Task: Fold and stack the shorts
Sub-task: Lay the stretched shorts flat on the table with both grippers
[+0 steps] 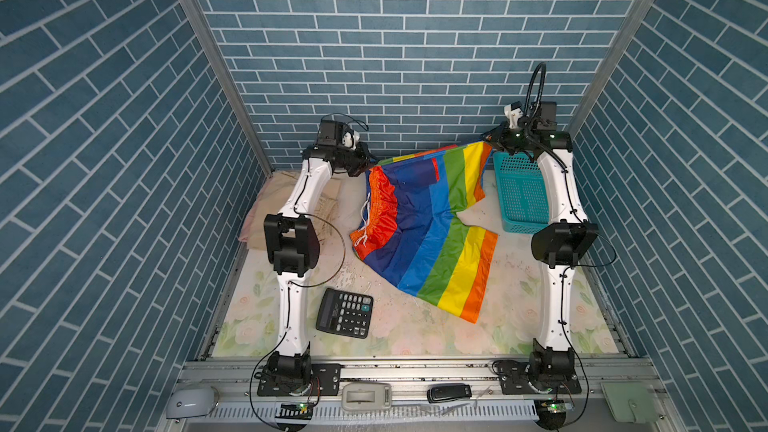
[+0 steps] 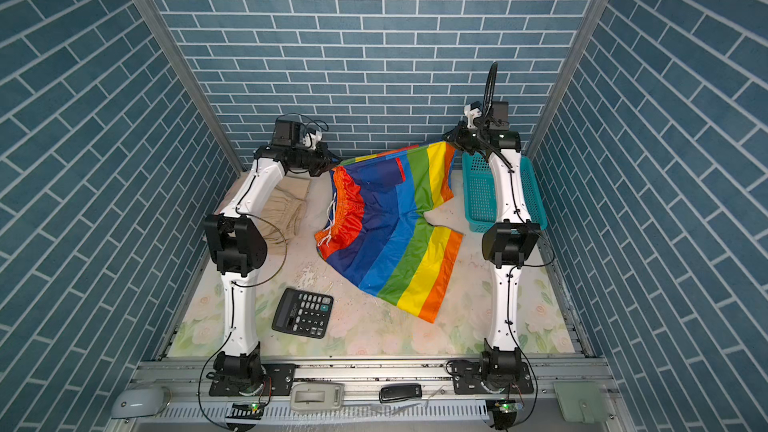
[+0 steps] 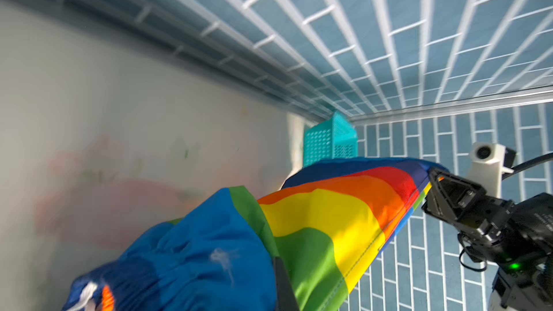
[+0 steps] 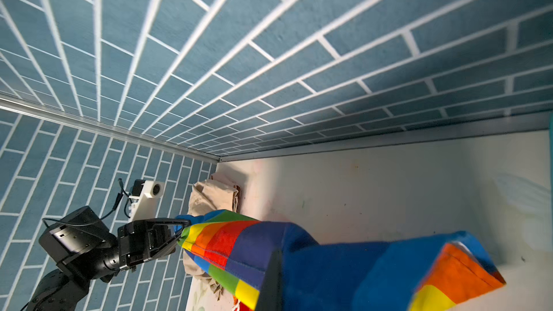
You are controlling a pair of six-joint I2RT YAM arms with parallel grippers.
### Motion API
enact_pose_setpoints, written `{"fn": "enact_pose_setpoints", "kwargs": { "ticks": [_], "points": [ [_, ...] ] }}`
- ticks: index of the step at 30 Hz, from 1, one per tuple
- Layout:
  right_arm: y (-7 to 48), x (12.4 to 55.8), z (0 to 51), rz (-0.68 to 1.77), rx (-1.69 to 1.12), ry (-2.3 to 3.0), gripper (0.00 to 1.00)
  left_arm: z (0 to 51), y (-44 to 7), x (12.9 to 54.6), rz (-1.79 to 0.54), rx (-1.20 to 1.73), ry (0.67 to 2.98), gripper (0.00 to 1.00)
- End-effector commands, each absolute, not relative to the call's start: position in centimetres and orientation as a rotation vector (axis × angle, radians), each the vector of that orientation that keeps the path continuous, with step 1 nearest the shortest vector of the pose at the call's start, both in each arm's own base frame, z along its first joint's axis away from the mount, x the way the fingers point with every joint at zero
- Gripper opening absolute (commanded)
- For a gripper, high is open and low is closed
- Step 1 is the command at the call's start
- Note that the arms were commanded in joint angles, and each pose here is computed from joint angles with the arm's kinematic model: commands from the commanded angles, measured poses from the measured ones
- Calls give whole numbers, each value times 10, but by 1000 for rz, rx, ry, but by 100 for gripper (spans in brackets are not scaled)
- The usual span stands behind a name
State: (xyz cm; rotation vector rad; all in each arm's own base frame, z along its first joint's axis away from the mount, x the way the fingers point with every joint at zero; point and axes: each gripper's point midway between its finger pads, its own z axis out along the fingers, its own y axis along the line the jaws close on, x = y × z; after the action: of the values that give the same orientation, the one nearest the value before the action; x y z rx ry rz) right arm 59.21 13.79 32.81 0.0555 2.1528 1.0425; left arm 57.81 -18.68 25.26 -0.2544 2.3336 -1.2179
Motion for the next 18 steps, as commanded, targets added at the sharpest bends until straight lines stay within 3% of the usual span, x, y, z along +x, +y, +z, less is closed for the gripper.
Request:
{"fn": "enact_pose_setpoints", "kwargs": {
  "ticks": [1, 7, 18],
  "points": [
    [71, 583, 420, 846, 92, 1922, 0, 252, -126, 597, -1051, -386, 2312, 0],
    [116, 500, 367, 837, 53, 2136, 0, 214, -110, 573, -986, -392, 2416, 0],
    [175, 299, 190, 907, 210, 2418, 0, 142, -59, 493, -824, -496, 2550, 1]
  ]
}}
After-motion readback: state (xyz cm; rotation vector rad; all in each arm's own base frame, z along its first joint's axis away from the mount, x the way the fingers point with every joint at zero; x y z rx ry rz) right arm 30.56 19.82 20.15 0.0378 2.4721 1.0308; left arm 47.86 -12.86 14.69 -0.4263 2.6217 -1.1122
